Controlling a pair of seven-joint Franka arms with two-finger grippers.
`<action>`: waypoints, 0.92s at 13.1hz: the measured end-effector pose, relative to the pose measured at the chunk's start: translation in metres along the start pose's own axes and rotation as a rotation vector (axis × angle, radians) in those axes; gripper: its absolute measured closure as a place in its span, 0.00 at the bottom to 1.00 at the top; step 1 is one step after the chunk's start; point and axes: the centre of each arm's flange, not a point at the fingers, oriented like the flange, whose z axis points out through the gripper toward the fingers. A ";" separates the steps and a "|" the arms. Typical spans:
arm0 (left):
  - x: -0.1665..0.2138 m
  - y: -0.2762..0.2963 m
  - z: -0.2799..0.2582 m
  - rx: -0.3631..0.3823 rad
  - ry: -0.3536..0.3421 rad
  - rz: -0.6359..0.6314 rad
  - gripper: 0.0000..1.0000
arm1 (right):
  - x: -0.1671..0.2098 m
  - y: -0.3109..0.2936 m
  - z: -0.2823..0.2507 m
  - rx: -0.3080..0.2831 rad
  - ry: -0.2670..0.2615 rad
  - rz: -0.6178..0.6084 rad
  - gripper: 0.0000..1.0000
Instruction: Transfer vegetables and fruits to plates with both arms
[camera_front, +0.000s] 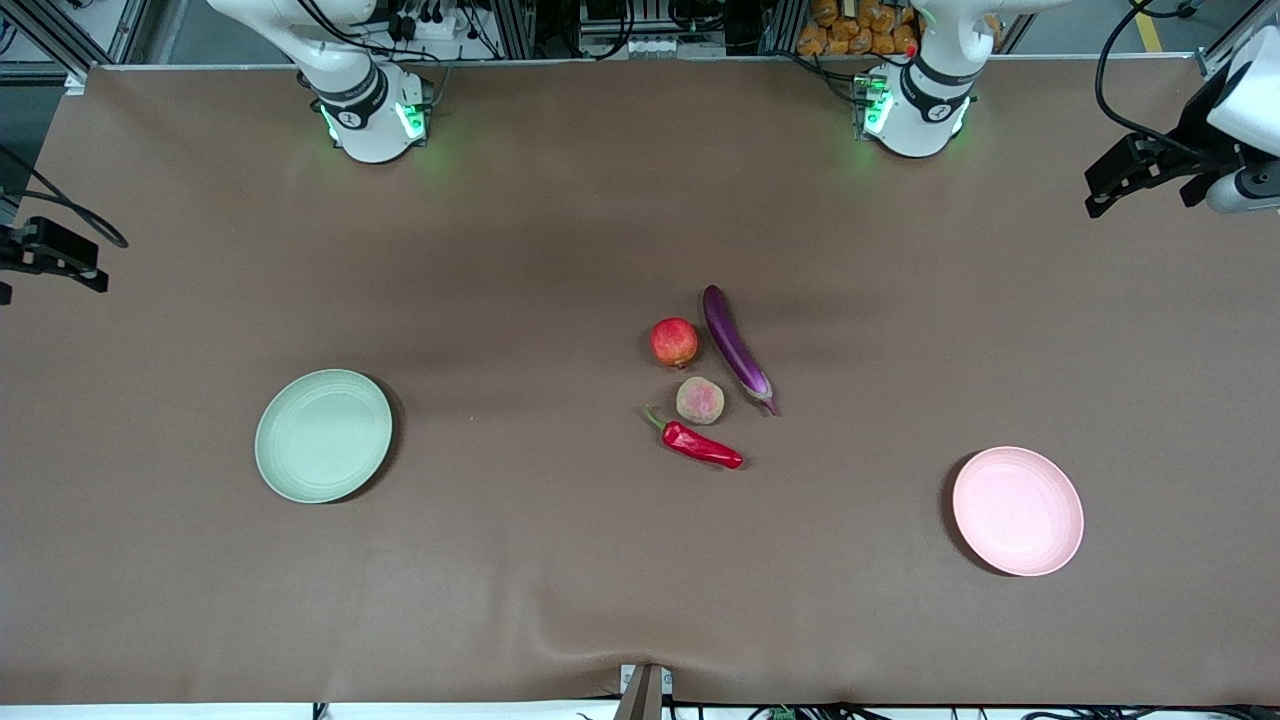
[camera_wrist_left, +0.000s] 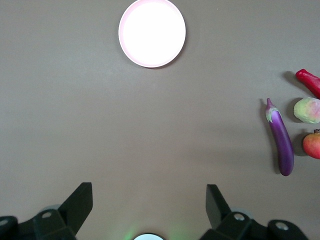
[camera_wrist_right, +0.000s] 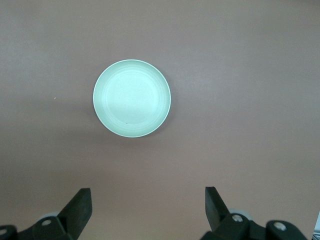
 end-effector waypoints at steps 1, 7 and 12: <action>0.000 0.000 0.000 0.000 0.000 0.000 0.00 | -0.001 -0.001 -0.001 0.001 -0.002 -0.001 0.00; 0.000 -0.003 -0.001 0.000 -0.003 -0.005 0.00 | -0.013 0.000 -0.011 -0.002 0.007 0.004 0.00; -0.001 0.001 -0.001 0.001 -0.006 0.002 0.00 | -0.012 -0.003 -0.011 0.034 0.017 0.005 0.00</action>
